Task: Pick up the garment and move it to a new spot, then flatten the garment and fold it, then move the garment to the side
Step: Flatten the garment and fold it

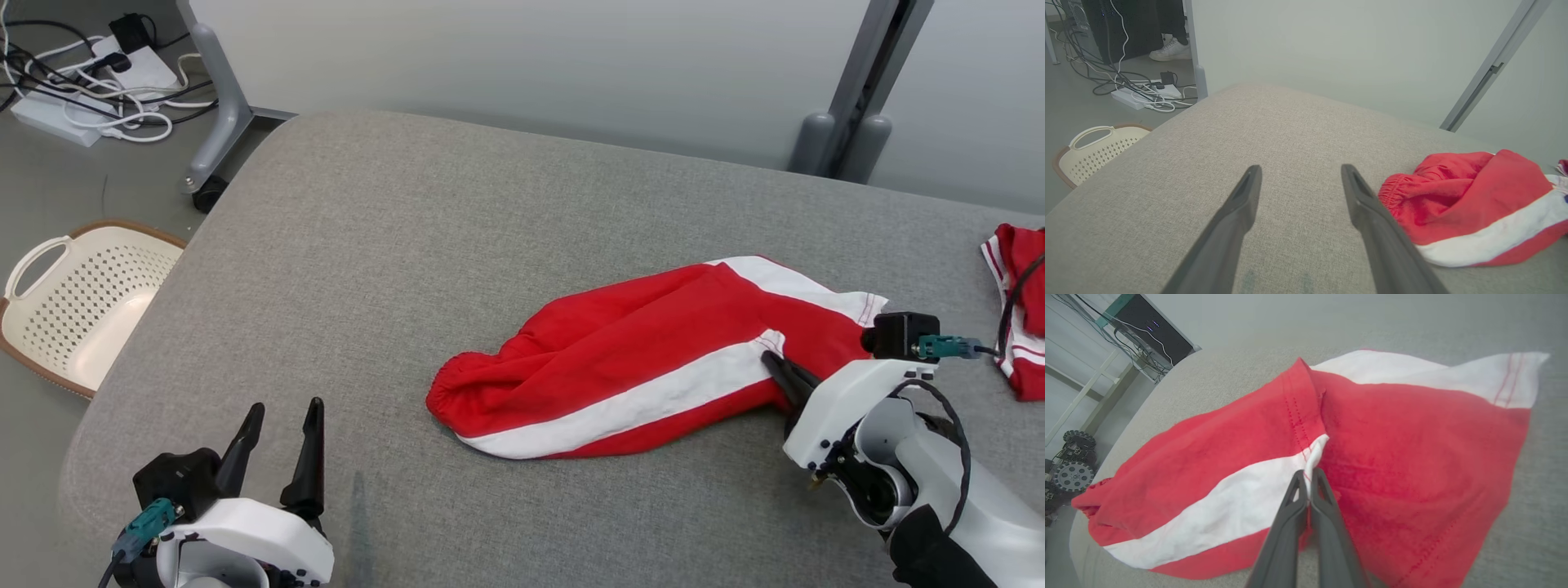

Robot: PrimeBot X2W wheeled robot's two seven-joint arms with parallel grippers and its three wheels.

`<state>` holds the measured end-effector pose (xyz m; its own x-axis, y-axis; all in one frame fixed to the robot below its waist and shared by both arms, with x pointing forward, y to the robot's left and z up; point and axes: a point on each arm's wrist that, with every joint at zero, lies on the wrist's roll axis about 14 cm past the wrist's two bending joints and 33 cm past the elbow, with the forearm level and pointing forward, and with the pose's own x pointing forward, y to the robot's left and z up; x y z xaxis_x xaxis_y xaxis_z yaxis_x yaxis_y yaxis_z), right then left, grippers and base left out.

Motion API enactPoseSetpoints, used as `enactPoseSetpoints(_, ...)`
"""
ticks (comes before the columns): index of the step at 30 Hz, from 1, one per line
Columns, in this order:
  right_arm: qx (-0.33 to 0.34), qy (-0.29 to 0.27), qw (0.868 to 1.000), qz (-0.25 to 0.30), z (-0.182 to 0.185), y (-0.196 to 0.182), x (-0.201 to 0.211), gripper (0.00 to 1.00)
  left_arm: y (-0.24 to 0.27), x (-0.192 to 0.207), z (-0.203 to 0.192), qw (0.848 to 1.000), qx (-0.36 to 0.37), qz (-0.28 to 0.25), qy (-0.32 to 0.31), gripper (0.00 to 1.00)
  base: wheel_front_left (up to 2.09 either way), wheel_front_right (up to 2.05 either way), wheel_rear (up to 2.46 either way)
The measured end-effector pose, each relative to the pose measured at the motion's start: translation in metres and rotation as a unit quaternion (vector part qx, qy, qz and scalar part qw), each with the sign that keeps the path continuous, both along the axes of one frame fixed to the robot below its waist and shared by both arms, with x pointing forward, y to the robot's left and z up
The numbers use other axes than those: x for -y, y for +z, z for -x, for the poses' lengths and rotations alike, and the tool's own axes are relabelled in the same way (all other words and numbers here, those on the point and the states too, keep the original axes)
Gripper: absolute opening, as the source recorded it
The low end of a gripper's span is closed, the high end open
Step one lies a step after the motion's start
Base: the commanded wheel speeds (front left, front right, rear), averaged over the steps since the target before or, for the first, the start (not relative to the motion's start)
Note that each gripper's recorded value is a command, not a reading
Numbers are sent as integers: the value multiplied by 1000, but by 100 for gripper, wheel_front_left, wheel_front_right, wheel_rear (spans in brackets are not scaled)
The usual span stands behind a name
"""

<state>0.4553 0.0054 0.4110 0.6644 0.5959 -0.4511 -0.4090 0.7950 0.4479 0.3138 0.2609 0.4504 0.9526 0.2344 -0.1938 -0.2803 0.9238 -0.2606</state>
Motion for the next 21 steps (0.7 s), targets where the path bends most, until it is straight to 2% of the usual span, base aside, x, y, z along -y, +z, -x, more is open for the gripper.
enactPoseSetpoints(10,64,-27,997,-38,5,28,21,0,6,13,-11,1000,10,-2,-25,100,0,0,0)
enactPoseSetpoints(21,18,-46,998,-39,49,15,74,0,5,37,-25,998,8,-1,-67,100,0,0,0)
